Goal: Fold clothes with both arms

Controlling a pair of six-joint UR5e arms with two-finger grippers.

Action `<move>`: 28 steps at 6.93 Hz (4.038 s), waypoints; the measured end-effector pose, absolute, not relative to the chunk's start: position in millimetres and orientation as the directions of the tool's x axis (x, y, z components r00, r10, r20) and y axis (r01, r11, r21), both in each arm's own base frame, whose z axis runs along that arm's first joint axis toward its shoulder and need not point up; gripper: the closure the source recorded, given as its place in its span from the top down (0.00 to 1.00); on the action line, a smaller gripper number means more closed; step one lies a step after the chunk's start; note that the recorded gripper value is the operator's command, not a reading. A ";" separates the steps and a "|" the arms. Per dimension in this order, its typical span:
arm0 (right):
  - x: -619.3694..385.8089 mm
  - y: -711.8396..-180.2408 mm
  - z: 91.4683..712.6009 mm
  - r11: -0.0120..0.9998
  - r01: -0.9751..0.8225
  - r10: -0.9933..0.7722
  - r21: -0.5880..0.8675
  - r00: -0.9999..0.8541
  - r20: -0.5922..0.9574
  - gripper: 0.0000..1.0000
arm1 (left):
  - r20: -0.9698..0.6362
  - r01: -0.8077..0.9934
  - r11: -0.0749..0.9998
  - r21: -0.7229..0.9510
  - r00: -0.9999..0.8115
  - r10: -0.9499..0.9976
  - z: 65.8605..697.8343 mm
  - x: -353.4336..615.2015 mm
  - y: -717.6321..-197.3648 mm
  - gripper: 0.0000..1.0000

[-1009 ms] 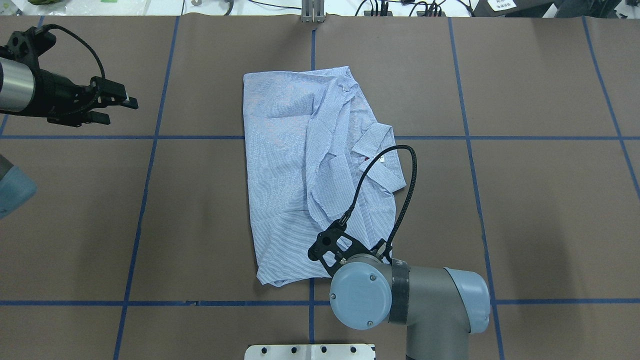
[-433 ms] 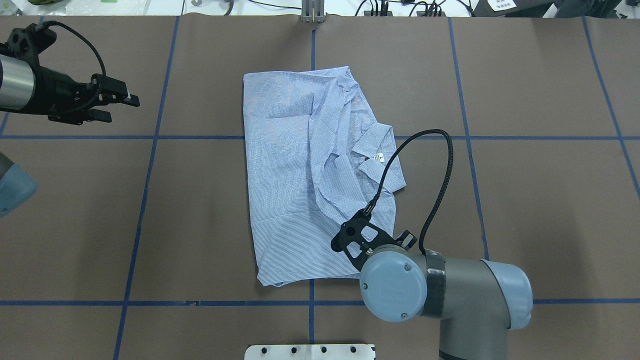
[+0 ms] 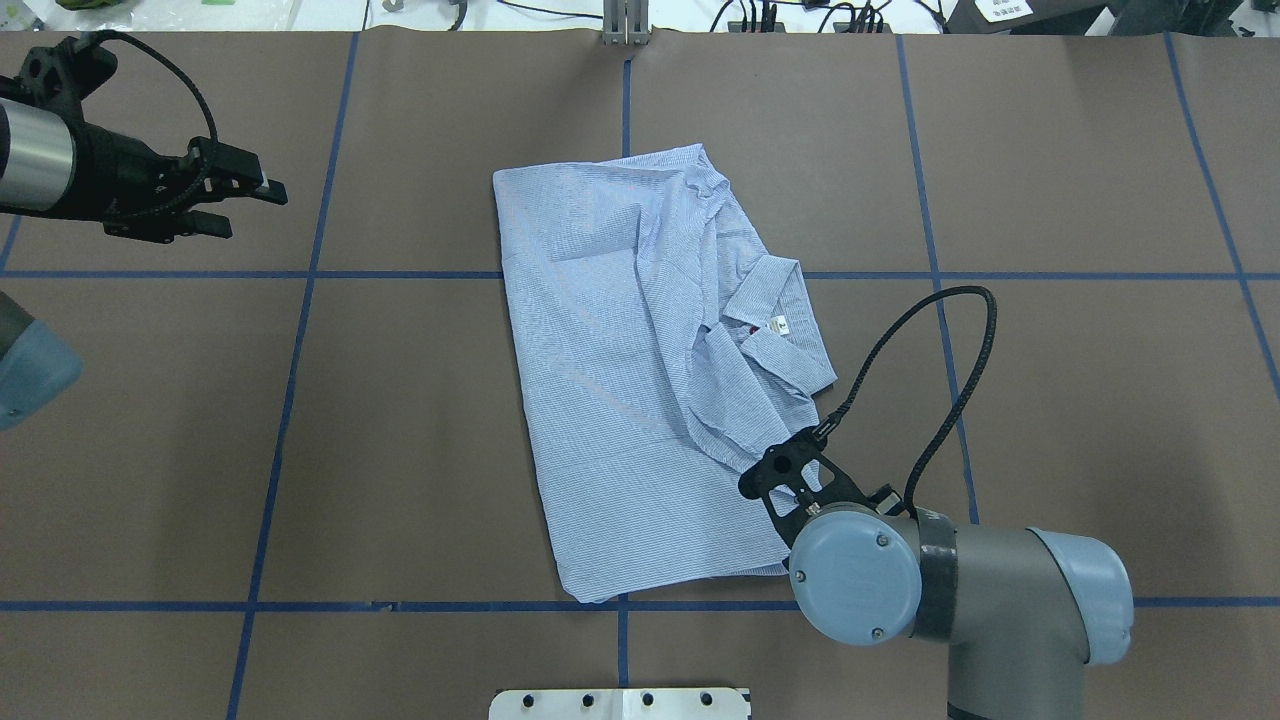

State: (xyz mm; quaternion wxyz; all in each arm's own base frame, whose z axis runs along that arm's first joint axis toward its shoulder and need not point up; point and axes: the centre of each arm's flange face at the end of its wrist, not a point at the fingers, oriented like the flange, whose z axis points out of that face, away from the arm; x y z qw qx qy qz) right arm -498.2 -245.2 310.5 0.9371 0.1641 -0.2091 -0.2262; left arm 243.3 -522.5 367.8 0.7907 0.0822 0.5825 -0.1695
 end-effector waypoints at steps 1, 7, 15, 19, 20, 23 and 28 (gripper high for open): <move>-494.2 -240.8 312.5 0.875 0.318 -0.447 0.365 0.821 0.355 1.00 | -0.951 0.366 0.928 -0.073 0.256 -0.176 362.2 243.9 -523.5 0.86; -525.5 -292.4 241.0 0.892 0.202 -0.380 0.405 0.821 0.427 1.00 | -0.961 0.344 0.936 -0.073 0.227 -0.159 351.0 211.0 -516.2 0.85; -569.4 -402.1 272.5 0.837 0.302 -0.453 0.456 0.850 0.268 1.00 | -0.964 0.337 0.939 -0.070 0.219 -0.150 355.7 174.2 -515.4 0.85; -446.8 -474.4 356.7 0.792 0.418 -0.531 0.444 0.831 0.166 1.00 | -0.967 0.332 0.941 -0.068 0.210 -0.144 344.3 167.9 -512.6 0.85; -436.2 -484.8 354.8 0.791 0.413 -0.538 0.452 0.821 0.191 1.00 | -0.965 0.334 0.940 -0.073 0.212 -0.151 339.0 165.8 -512.1 0.85; -485.2 -478.9 275.5 0.846 0.266 -0.445 0.462 0.830 0.337 1.00 | -0.962 0.331 0.943 -0.032 0.245 -0.118 348.5 155.7 -507.5 0.85; -565.2 -423.7 219.9 0.920 0.127 -0.317 0.371 0.798 0.512 0.65 | -0.958 0.323 0.946 -0.004 0.271 -0.097 361.7 152.1 -502.3 0.85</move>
